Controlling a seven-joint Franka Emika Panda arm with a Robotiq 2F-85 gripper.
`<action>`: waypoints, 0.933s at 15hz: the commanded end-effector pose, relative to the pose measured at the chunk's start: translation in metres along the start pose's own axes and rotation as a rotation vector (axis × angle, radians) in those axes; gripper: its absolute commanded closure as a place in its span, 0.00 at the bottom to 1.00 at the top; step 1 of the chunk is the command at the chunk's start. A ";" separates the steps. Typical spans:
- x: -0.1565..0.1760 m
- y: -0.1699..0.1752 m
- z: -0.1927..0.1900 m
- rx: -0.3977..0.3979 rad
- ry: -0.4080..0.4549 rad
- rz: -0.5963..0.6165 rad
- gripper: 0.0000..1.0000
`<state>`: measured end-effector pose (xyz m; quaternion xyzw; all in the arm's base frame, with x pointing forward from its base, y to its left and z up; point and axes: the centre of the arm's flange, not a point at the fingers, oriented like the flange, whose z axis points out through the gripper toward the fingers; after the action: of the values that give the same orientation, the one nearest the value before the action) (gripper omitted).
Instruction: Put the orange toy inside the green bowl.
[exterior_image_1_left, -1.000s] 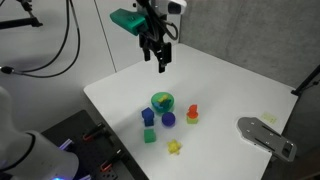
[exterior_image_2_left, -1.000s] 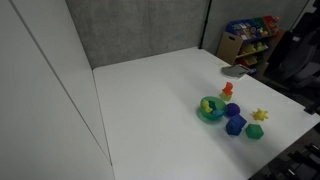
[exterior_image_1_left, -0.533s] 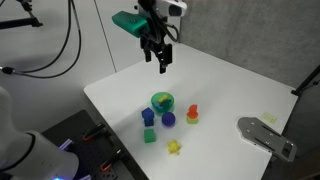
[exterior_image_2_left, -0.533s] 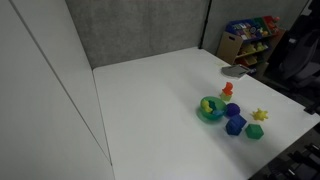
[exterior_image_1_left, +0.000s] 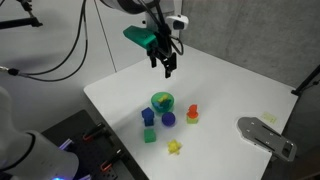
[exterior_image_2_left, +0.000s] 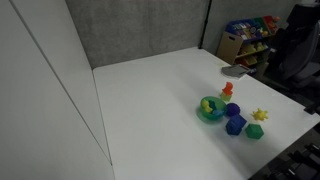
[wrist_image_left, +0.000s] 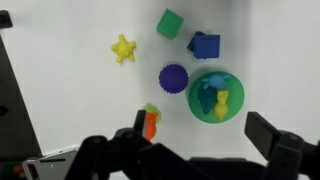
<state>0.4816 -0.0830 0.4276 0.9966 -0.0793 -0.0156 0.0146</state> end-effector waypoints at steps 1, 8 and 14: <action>0.028 0.001 0.022 -0.007 0.003 0.042 0.00; 0.094 0.009 0.077 -0.027 0.036 0.197 0.00; 0.141 0.018 0.124 -0.051 0.034 0.280 0.00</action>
<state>0.5816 -0.1169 0.3148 0.9799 -0.1966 -0.0018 0.0330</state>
